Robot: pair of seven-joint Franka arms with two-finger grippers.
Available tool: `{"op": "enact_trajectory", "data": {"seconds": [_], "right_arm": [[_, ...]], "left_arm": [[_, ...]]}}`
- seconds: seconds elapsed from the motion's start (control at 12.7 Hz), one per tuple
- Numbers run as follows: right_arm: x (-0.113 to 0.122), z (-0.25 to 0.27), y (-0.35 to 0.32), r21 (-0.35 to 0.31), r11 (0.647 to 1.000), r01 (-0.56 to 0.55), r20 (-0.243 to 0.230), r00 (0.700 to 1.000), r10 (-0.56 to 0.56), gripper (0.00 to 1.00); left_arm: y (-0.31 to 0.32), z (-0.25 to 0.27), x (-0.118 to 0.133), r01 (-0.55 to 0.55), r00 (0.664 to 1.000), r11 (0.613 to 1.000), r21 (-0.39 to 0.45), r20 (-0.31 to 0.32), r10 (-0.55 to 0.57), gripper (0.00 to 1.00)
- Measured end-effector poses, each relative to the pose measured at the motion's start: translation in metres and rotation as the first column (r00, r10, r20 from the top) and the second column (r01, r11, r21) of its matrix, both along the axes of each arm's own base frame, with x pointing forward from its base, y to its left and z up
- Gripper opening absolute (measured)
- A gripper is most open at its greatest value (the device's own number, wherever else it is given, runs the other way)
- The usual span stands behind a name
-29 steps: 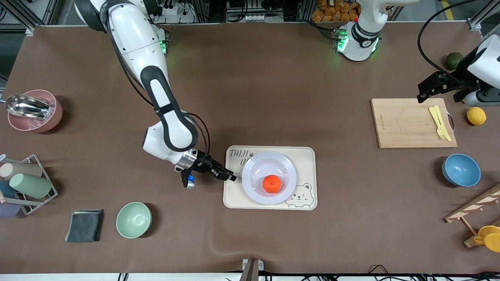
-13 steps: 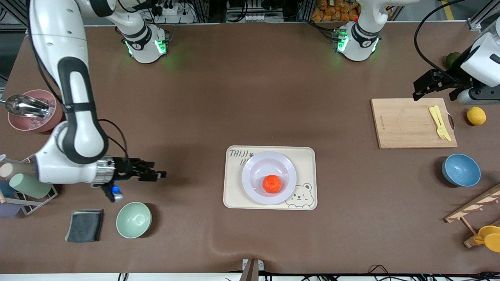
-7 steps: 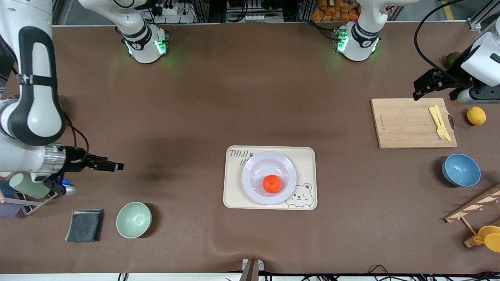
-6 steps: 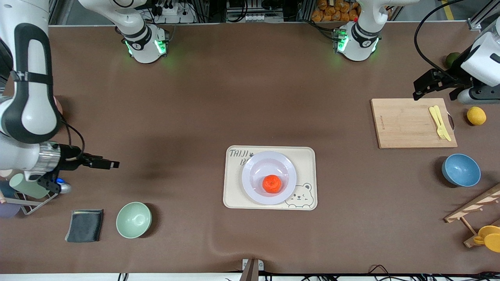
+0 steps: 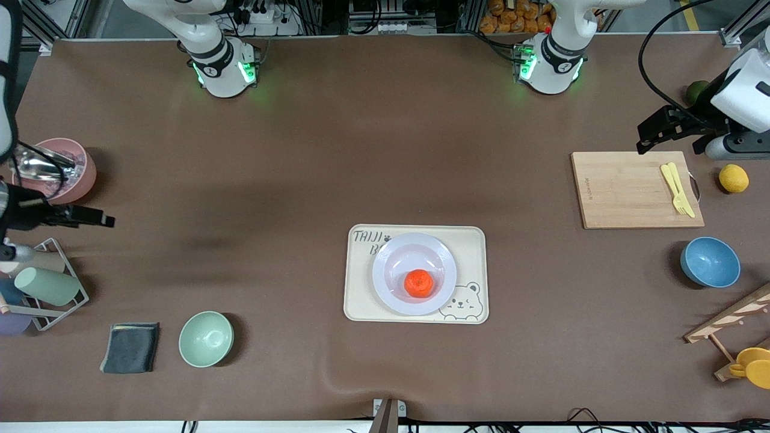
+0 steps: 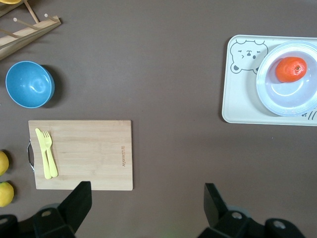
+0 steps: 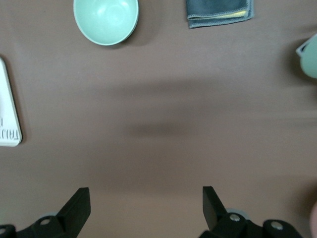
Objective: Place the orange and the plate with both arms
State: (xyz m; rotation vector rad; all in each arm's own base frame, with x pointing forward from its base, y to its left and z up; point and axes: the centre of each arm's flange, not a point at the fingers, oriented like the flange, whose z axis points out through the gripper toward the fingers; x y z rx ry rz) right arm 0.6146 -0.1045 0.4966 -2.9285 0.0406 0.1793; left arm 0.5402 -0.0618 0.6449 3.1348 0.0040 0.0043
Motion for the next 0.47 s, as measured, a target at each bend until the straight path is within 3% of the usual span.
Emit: {"op": "enact_trajectory", "data": {"seconds": [0.24, 0.47], "right_arm": [[-0.028, 0.064, 0.021, -0.085, 0.996, -0.013, 0.024, 1.000, 0.015, 1.00], [-0.049, 0.099, 0.028, -0.105, 0.994, 0.012, 0.055, 0.998, -0.006, 1.00]], "left_arm": [[0.000, 0.000, 0.000, 0.000, 1.000, 1.000, 0.000, 0.000, 0.000, 1.00], [0.000, 0.000, 0.000, 0.000, 1.000, 1.000, 0.000, 0.000, 0.000, 1.00]]}}
